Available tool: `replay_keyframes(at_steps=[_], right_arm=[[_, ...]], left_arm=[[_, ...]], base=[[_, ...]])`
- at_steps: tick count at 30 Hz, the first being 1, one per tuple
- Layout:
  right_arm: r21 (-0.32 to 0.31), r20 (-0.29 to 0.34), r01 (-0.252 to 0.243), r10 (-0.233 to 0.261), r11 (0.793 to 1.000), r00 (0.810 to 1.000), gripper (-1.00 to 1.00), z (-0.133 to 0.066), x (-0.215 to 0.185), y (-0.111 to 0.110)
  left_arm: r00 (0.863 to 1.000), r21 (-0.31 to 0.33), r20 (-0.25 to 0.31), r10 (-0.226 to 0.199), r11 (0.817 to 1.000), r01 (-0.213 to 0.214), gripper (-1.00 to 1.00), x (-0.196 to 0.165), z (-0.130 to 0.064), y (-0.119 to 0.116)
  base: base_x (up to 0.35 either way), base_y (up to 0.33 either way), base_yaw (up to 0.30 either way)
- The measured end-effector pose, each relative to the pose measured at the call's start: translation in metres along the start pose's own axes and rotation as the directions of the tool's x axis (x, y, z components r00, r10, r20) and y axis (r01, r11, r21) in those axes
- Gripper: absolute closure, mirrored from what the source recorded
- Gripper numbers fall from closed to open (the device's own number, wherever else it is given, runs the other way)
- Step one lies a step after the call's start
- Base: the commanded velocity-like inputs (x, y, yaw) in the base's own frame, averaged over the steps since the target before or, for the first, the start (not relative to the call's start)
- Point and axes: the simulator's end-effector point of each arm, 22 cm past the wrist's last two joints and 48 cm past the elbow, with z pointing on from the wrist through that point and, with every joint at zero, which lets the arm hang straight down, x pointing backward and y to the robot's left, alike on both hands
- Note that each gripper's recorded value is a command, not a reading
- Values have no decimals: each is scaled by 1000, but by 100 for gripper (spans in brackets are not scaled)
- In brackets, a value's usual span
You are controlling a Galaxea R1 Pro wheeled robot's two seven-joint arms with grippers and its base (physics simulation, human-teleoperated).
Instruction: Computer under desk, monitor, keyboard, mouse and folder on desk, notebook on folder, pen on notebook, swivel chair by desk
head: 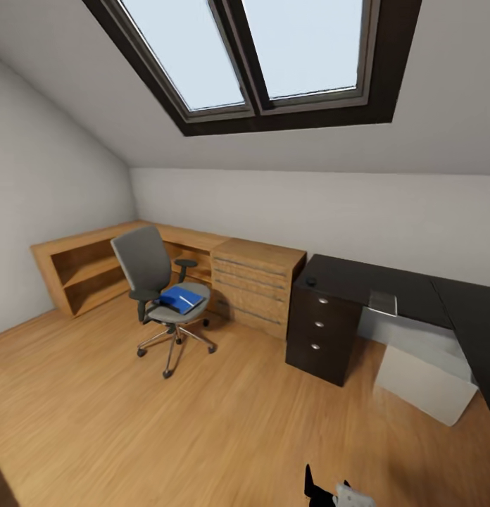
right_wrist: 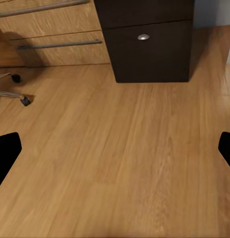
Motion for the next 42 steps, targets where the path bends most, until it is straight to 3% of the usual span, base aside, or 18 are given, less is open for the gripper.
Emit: replay_keyframes(at_steps=[27, 42], right_arm=[[4, 0, 3, -3, 1000, 1000, -100, -17, -33, 4], [5, 1, 6, -6, 1000, 1000, -100, -26, -49, 6]], left_arm=[[1000, 16, 3, 21, 1000, -21, -100, -21, -32, -9], [1000, 17, 3, 21, 1000, -21, -100, -29, -48, -10]], base=[[322, -141, 5], [322, -25, 0]])
